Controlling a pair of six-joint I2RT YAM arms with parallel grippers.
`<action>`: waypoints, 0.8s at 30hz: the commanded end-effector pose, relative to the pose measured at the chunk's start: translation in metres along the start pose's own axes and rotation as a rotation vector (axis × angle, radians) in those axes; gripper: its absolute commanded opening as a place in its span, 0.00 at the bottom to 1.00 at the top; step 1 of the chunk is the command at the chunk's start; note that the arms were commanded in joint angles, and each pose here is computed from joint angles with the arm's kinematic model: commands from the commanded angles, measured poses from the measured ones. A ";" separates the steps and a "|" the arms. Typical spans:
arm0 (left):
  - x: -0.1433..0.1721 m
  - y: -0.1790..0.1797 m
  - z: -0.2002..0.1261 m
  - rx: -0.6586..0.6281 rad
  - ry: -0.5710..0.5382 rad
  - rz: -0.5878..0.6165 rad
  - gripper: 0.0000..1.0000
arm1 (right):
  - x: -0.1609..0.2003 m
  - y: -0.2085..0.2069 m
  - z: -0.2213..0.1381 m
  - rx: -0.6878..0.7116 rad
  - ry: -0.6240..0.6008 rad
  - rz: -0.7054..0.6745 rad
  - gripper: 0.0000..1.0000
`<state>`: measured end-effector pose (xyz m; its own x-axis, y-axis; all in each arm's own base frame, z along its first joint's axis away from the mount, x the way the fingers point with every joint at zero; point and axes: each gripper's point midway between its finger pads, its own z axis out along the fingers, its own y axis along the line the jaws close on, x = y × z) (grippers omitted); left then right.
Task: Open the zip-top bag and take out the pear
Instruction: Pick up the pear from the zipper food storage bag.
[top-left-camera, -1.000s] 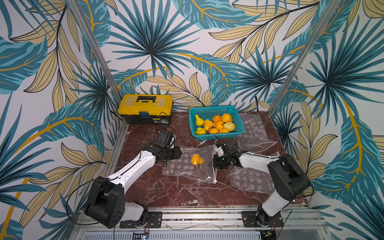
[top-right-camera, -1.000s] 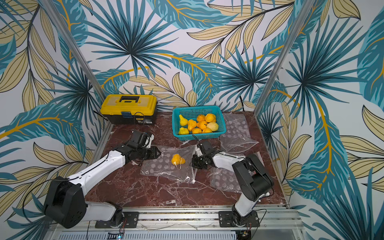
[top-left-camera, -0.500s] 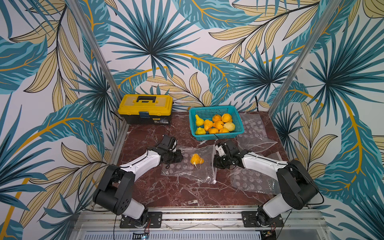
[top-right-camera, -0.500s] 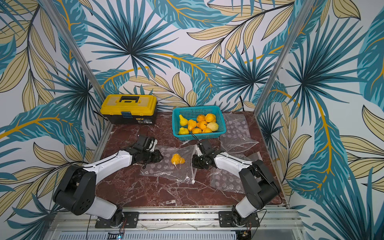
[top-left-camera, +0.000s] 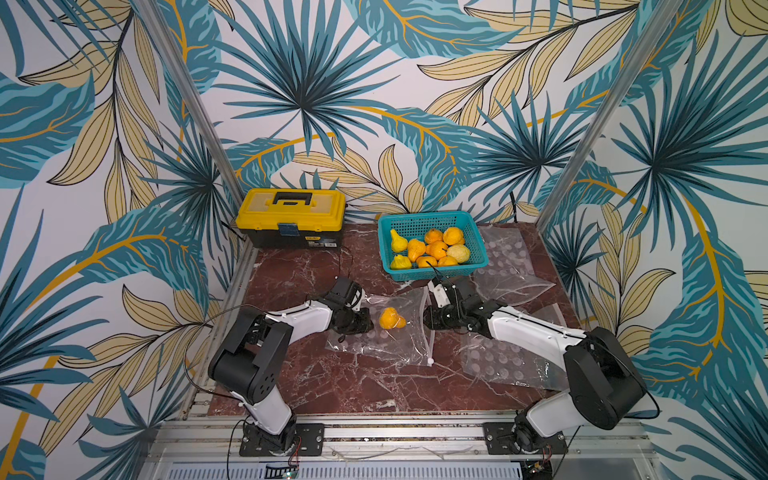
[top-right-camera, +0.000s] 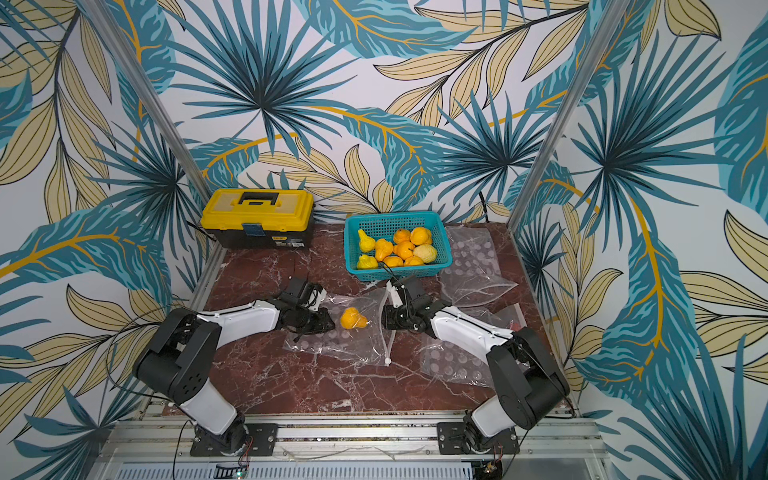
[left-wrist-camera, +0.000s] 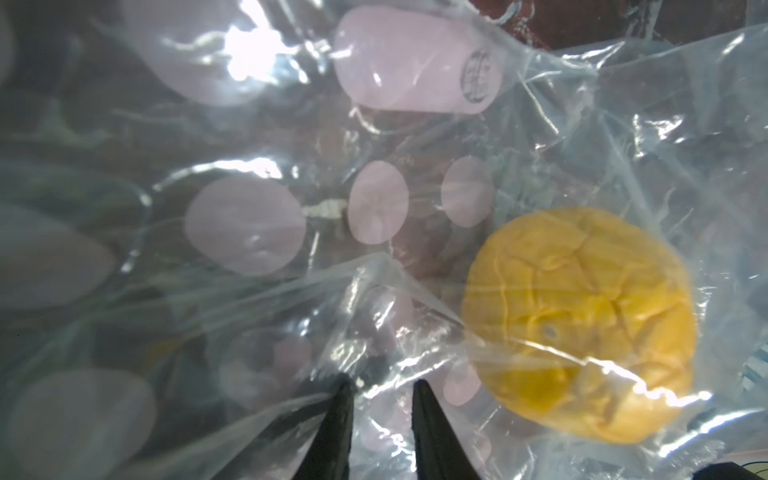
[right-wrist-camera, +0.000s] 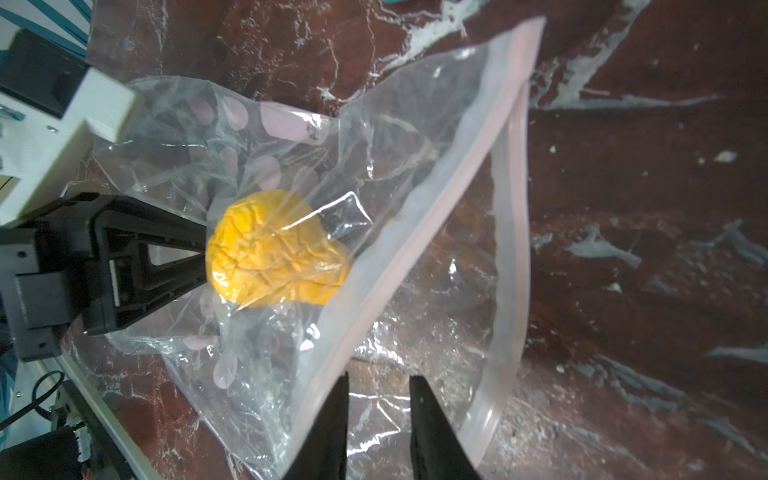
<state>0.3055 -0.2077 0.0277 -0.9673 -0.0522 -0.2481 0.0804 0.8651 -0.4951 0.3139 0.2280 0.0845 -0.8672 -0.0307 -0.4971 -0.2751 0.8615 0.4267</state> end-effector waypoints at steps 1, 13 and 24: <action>0.025 0.016 0.012 -0.046 0.066 -0.004 0.26 | -0.009 0.005 -0.002 -0.023 -0.076 -0.112 0.30; 0.029 0.014 0.006 -0.034 0.059 0.053 0.20 | -0.011 0.040 0.029 -0.242 -0.156 -0.325 0.54; 0.024 0.002 0.011 0.006 0.126 0.123 0.05 | 0.004 0.073 0.069 -0.401 -0.159 -0.586 0.73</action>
<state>0.2963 -0.2140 0.0230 -0.9644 0.0542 -0.2588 0.1797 0.8522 -0.4914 0.3211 0.3032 0.0484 -0.6027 -0.3029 -0.7382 -0.7268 0.5904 0.3511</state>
